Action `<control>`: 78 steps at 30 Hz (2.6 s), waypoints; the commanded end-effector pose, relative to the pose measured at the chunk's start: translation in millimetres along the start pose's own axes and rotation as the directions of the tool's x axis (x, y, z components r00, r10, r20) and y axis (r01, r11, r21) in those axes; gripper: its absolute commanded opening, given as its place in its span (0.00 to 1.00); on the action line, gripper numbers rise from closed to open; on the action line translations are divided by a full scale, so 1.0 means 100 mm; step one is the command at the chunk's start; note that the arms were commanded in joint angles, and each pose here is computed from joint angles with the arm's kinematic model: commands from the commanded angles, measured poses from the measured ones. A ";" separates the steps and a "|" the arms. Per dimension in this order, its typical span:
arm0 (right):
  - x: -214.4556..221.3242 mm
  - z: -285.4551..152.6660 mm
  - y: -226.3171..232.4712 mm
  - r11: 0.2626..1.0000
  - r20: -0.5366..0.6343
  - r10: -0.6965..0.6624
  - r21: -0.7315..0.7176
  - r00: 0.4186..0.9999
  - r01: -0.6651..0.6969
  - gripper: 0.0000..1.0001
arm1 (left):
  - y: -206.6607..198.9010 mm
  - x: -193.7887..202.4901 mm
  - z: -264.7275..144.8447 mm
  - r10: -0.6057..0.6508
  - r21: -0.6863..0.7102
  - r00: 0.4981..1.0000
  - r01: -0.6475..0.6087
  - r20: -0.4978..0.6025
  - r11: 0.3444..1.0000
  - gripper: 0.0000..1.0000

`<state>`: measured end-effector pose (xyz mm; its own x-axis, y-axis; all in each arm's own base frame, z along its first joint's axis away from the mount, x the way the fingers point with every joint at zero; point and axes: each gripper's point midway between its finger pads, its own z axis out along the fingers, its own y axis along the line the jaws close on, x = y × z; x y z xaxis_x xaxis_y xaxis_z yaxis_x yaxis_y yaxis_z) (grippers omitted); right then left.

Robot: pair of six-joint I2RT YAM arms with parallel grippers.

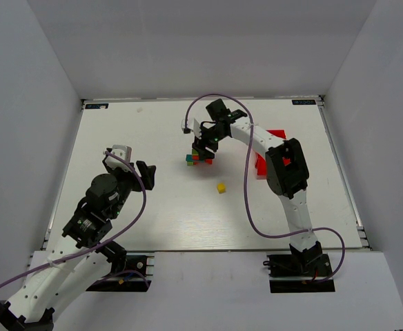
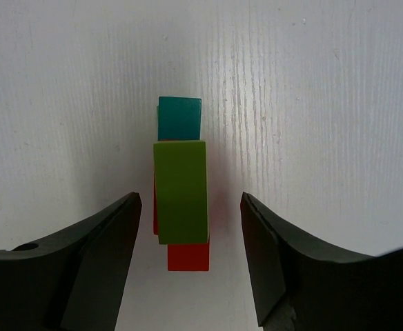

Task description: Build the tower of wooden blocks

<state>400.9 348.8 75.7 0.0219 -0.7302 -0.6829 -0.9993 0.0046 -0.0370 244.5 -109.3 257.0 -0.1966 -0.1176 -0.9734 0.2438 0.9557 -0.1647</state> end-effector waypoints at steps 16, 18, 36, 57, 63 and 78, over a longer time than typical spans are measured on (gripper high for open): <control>-0.08 -0.01 0.02 1.000 0.011 -0.027 -0.010 1.000 0.027 0.55 | -0.02 0.01 0.01 0.014 0.015 1.000 -0.014 -0.001 1.000 0.82; -0.11 -0.03 0.01 0.999 0.016 -0.036 -0.006 0.999 0.036 0.55 | -0.02 0.01 0.01 0.014 0.015 1.000 -0.014 -0.001 1.000 0.82; -0.06 0.00 0.03 0.999 0.006 -0.031 -0.012 0.999 0.031 0.47 | -0.02 0.01 0.01 0.014 0.015 1.000 -0.014 -0.001 1.000 0.82; -0.06 0.01 0.06 0.999 0.003 -0.029 -0.021 1.000 0.029 0.42 | -0.02 0.01 0.01 0.014 0.015 1.000 -0.014 -0.001 1.000 0.82; -0.04 0.00 0.04 0.999 0.002 -0.029 -0.018 1.000 0.029 0.41 | -0.02 0.01 0.01 0.014 0.015 1.000 -0.014 -0.001 1.000 0.82; -0.05 0.02 0.07 0.999 0.000 -0.029 -0.027 1.000 0.029 0.55 | -0.02 0.01 0.01 0.014 0.015 1.000 -0.014 -0.001 1.000 0.82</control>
<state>395.3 349.8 73.8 0.0401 -0.7370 -0.6748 -0.9991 -0.0214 -0.0360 244.5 -109.2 256.9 -0.1948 -0.1095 -0.9747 0.2469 0.9563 -0.1568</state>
